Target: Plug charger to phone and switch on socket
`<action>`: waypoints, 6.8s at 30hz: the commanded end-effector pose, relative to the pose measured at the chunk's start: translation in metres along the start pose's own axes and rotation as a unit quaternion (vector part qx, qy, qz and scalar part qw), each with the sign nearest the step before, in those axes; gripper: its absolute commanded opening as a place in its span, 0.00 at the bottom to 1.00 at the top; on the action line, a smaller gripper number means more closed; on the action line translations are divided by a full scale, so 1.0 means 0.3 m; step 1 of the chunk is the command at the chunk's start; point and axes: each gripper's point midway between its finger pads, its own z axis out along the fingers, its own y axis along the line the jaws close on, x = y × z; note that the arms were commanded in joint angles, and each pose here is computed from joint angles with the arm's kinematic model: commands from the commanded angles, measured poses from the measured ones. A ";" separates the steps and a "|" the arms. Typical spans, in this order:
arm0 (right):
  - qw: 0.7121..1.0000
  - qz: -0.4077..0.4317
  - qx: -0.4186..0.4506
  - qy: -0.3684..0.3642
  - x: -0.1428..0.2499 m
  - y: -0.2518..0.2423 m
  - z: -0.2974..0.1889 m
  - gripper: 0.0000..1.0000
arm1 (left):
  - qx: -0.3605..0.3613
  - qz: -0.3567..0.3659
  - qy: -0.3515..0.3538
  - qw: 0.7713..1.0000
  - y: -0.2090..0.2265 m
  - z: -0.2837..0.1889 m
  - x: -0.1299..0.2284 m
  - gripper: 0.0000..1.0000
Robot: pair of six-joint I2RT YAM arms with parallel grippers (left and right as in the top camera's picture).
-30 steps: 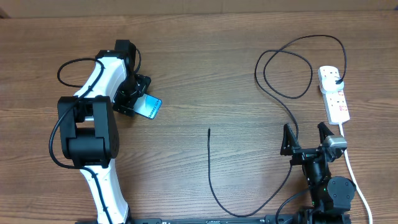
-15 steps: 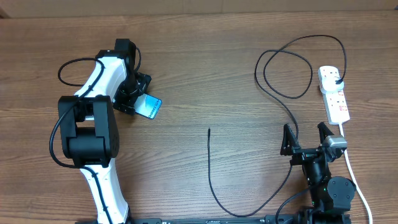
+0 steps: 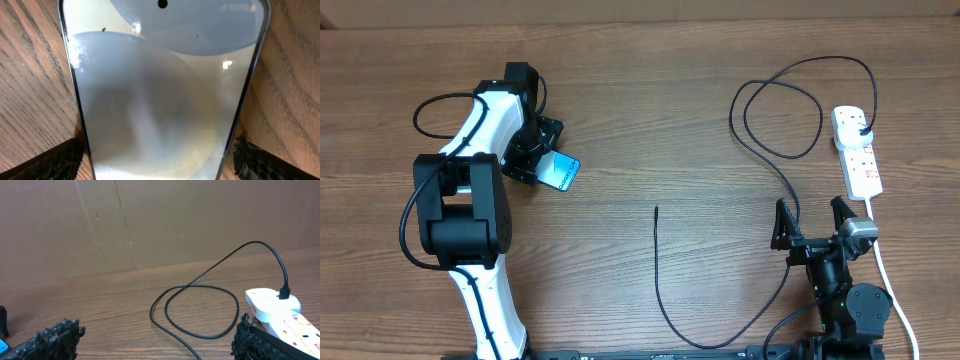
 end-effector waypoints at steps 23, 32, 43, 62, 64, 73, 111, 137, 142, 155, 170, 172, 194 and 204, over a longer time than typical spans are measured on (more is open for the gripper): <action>1.000 -0.002 0.000 0.000 0.008 -0.001 0.001 1.00 | -0.023 0.000 0.005 1.000 0.020 0.058 0.006 0.89; 1.000 -0.002 0.000 0.000 0.008 -0.001 0.001 1.00 | -0.023 0.000 0.005 1.000 0.020 0.058 0.006 0.85; 1.000 -0.002 0.000 -0.001 0.008 -0.001 0.001 1.00 | -0.023 0.000 0.005 1.000 0.020 0.058 0.006 0.78; 1.000 -0.002 0.000 -0.001 0.008 -0.001 0.001 1.00 | -0.023 0.000 0.004 1.000 0.020 0.058 0.006 0.56; 1.000 -0.002 0.000 0.000 0.008 -0.001 0.001 1.00 | -0.023 0.000 0.005 1.000 0.020 0.058 0.006 0.49; 1.000 -0.002 0.000 -0.001 0.008 -0.001 0.001 1.00 | -0.023 0.000 0.005 1.000 0.020 0.058 0.006 0.04; 1.000 -0.002 0.000 0.000 0.008 -0.001 0.001 1.00 | 0.095 0.041 0.152 0.983 -0.164 -0.191 0.156 0.04; 1.000 -0.002 0.000 0.000 0.008 -0.001 0.001 1.00 | 0.293 0.101 0.549 0.776 -0.264 -0.606 0.502 0.04; 1.000 -0.002 0.000 0.000 0.008 -0.001 0.001 1.00 | 0.302 0.104 0.561 0.763 -0.264 -0.628 0.507 0.04; 1.000 -0.002 0.000 -0.001 0.008 -0.001 0.001 1.00 | 0.328 0.121 0.581 0.735 -0.262 -0.672 0.514 0.04; 1.000 -0.002 0.000 -0.001 0.008 -0.001 0.001 1.00 | 0.334 0.128 0.577 0.734 -0.261 -0.672 0.515 0.04; 1.000 -0.002 0.000 0.000 0.008 -0.001 0.001 1.00 | 0.334 0.128 0.577 0.734 -0.261 -0.672 0.515 0.04; 1.000 -0.002 0.000 -0.001 0.008 -0.001 0.001 1.00 | 0.335 0.130 0.576 0.734 -0.261 -0.671 0.515 0.04; 1.000 -0.002 0.000 0.000 0.008 -0.001 0.001 1.00 | 0.334 0.130 0.575 0.735 -0.261 -0.670 0.514 0.04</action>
